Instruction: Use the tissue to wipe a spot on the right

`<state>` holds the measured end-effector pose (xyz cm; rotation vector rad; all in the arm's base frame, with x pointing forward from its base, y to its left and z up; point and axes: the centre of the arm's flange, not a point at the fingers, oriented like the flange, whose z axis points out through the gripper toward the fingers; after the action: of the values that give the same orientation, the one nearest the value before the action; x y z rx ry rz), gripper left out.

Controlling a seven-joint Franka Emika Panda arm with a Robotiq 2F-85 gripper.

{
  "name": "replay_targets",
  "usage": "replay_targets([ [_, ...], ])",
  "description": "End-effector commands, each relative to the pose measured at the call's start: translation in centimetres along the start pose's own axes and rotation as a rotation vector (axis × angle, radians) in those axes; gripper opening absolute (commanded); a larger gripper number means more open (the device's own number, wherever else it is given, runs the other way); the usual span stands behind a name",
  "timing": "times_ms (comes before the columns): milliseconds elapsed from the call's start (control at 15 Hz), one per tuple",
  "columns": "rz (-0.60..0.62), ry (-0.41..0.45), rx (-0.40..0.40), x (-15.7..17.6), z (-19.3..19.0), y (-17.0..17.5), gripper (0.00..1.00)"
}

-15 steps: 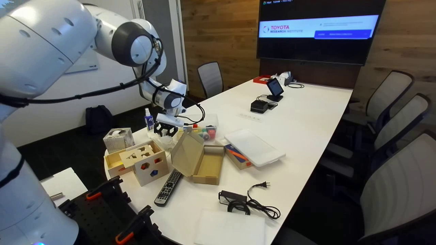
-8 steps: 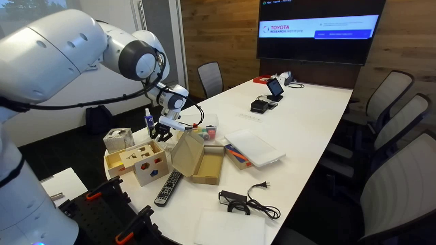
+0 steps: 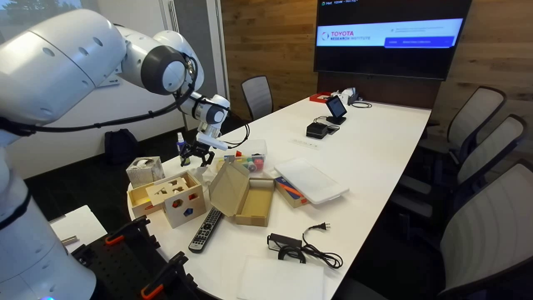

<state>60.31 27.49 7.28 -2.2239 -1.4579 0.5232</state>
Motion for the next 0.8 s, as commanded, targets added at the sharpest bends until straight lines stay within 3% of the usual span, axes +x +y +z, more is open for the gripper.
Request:
replay_targets([
  [0, 0.006, -0.002, -0.082, -0.9, -3.9, -1.9, 1.0],
  [333, 0.186, 0.052, -0.263, -2.3, -9.3, -3.1, 1.0],
  [733, 0.472, 0.132, -0.398, -6.3, -12.4, -5.5, 1.0],
])
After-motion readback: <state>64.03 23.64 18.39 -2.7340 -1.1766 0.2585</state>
